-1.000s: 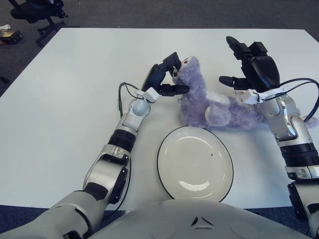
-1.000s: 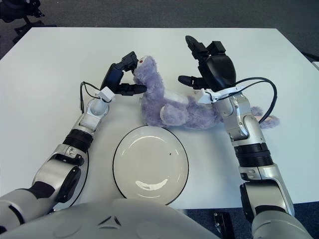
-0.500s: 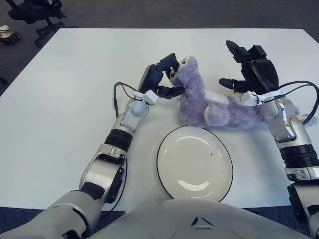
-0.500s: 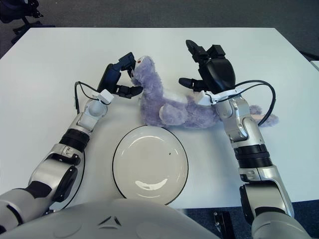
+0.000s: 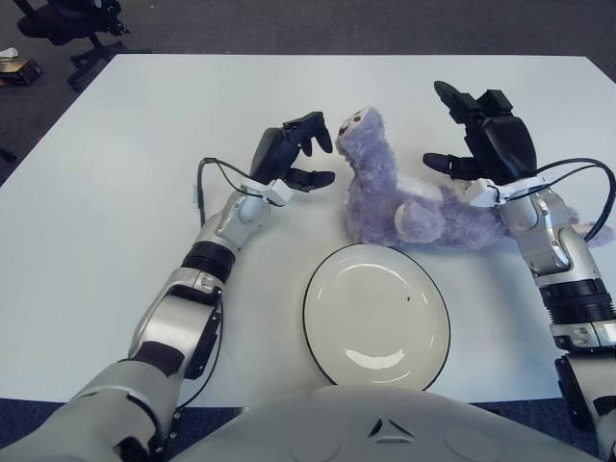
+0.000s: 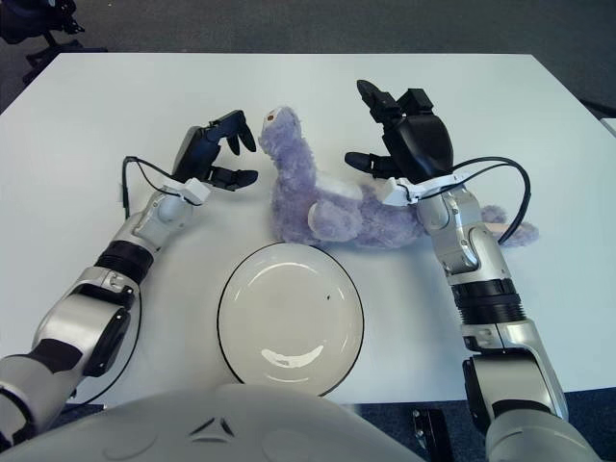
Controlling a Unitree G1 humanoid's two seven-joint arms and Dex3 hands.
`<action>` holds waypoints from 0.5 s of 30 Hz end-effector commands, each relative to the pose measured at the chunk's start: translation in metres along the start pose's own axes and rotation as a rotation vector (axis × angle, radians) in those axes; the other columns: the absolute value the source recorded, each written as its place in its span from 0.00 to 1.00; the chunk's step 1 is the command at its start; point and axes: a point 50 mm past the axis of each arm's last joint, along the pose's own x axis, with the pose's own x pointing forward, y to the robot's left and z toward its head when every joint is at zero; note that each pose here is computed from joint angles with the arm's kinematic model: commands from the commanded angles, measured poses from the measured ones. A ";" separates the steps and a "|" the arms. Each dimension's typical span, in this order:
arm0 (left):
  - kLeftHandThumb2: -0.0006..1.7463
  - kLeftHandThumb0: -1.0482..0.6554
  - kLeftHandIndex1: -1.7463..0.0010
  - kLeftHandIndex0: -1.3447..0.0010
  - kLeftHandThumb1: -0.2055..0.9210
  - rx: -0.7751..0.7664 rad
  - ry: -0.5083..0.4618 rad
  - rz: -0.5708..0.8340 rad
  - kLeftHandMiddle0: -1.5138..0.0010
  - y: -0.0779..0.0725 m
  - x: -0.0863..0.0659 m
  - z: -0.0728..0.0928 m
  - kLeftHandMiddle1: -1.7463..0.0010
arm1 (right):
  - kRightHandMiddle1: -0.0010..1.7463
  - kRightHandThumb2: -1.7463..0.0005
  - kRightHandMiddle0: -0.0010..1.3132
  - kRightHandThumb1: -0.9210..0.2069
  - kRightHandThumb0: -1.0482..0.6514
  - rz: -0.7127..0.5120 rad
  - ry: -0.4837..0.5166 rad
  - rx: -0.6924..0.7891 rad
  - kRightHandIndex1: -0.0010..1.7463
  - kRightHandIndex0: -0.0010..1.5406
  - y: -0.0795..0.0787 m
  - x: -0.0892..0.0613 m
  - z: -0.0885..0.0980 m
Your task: Put the doll into the plate.
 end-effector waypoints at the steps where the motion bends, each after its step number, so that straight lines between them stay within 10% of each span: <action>1: 0.57 0.67 0.00 0.50 0.53 0.063 -0.044 -0.013 0.42 0.008 0.006 -0.001 0.00 | 0.03 0.59 0.19 0.00 0.15 0.095 -0.025 0.065 0.00 0.09 -0.003 -0.003 -0.003; 15: 0.53 0.67 0.00 0.50 0.56 0.152 -0.074 0.001 0.41 0.014 0.003 -0.004 0.00 | 0.02 0.58 0.19 0.00 0.10 0.471 -0.143 0.291 0.01 0.12 -0.033 -0.006 -0.012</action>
